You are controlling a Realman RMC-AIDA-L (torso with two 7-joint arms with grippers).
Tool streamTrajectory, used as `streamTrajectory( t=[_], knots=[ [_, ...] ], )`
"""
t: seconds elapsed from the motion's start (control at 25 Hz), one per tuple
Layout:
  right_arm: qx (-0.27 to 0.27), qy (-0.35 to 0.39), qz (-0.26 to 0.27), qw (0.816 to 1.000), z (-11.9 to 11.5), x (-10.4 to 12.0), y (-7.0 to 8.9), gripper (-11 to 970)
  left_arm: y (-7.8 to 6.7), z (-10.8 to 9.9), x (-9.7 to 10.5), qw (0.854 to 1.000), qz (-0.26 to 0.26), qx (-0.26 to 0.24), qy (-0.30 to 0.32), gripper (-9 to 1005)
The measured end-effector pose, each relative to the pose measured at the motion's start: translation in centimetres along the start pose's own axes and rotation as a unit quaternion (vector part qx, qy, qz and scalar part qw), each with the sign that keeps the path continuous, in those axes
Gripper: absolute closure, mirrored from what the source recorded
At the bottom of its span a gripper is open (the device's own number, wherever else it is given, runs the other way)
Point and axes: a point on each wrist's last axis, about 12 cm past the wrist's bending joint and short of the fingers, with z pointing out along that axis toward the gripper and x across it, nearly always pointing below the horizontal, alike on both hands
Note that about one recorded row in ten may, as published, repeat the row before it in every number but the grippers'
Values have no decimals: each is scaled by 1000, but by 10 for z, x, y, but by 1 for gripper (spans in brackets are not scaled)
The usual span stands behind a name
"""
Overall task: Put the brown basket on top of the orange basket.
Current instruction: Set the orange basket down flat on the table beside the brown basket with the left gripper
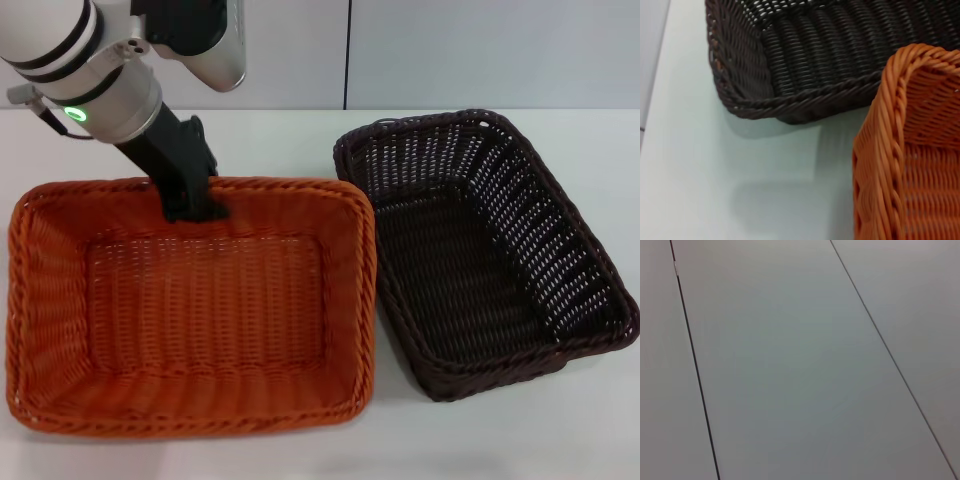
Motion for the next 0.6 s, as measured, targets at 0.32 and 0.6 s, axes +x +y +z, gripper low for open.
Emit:
streamTrajectory(
  t=[0.32,0.6],
  knots=[
    [-4,3,1,1000,-5,0,1,143,5,-4,5,998,-8,-61,-12,647],
    [-7,1,2,1000,-5,0,1,144,11,-22,8,991,-13,-125,-37,472]
  ],
)
